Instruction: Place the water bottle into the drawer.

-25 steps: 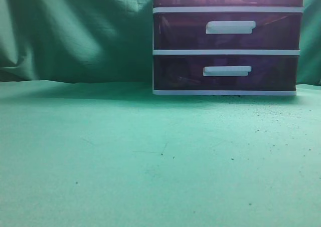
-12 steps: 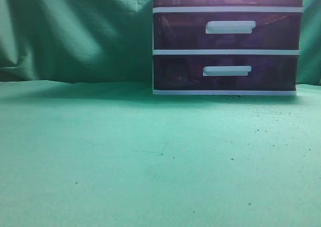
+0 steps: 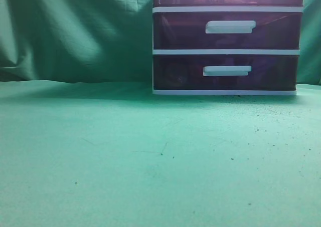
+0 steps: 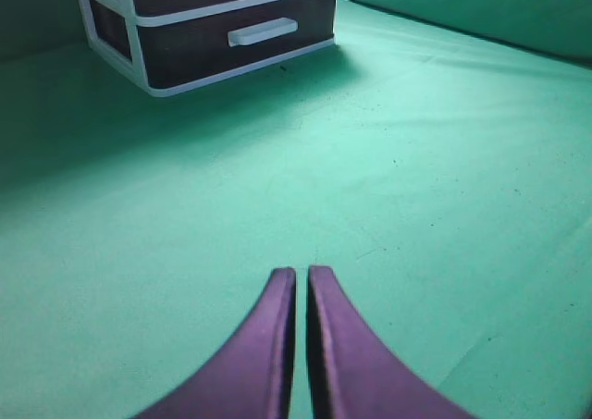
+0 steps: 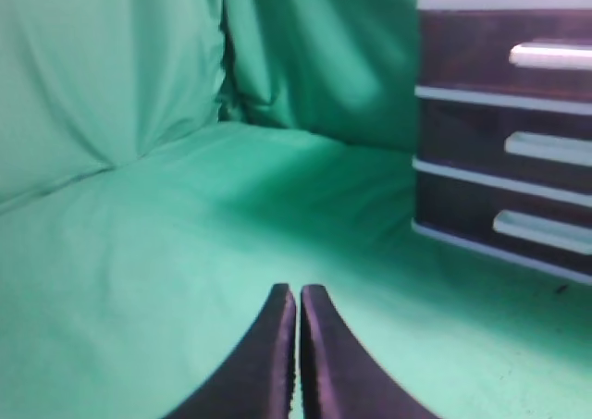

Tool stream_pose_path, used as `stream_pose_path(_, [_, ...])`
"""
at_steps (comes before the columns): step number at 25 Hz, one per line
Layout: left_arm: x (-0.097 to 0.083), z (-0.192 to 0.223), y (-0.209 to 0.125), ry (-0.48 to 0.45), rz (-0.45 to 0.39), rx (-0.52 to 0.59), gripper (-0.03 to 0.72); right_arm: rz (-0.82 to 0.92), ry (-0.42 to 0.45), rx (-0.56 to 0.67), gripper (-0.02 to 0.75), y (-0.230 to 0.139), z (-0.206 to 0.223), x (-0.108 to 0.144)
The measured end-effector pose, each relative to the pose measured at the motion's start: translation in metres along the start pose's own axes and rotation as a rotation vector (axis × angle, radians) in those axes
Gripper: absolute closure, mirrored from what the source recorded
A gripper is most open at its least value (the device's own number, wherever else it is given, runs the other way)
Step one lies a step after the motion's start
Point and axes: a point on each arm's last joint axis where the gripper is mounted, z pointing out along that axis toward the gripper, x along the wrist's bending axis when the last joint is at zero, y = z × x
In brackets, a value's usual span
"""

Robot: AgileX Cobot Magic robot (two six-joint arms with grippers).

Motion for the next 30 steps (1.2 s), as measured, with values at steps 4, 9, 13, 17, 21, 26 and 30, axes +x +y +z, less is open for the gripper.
stream_pose_path(4, [0.0,0.0,0.0,0.0,0.001,-0.002,0.688,0.015,-0.021,-0.04,0.738,0.003,0.0,-0.002])
stream_pose_path(9, [0.0,0.0,0.0,0.0,0.001,-0.002,0.688,0.015,-0.008,-0.02,0.738,0.001,0.0,-0.001])
stream_pose_path(13, [0.0,0.0,0.0,0.001,0.002,-0.003,0.688,-0.065,-0.031,-0.021,0.738,0.0,0.001,-0.003])
stream_pose_path(17, [0.0,0.0,0.0,0.001,0.002,-0.003,0.688,-0.077,-0.185,-0.101,0.738,-0.009,0.001,-0.017])
stream_pose_path(21, [0.0,0.0,0.0,0.001,0.002,-0.003,0.688,-0.051,-0.379,-0.108,0.738,-0.033,-0.01,-0.028])
stream_pose_path(26, [0.0,0.0,0.0,0.001,0.002,-0.003,0.688,0.055,-0.619,-0.107,0.738,-0.066,-0.021,-0.039])
stream_pose_path(30, [0.0,0.0,0.0,0.001,0.002,-0.004,0.688,0.091,-0.691,-0.029,0.738,-0.095,-0.018,-0.047])
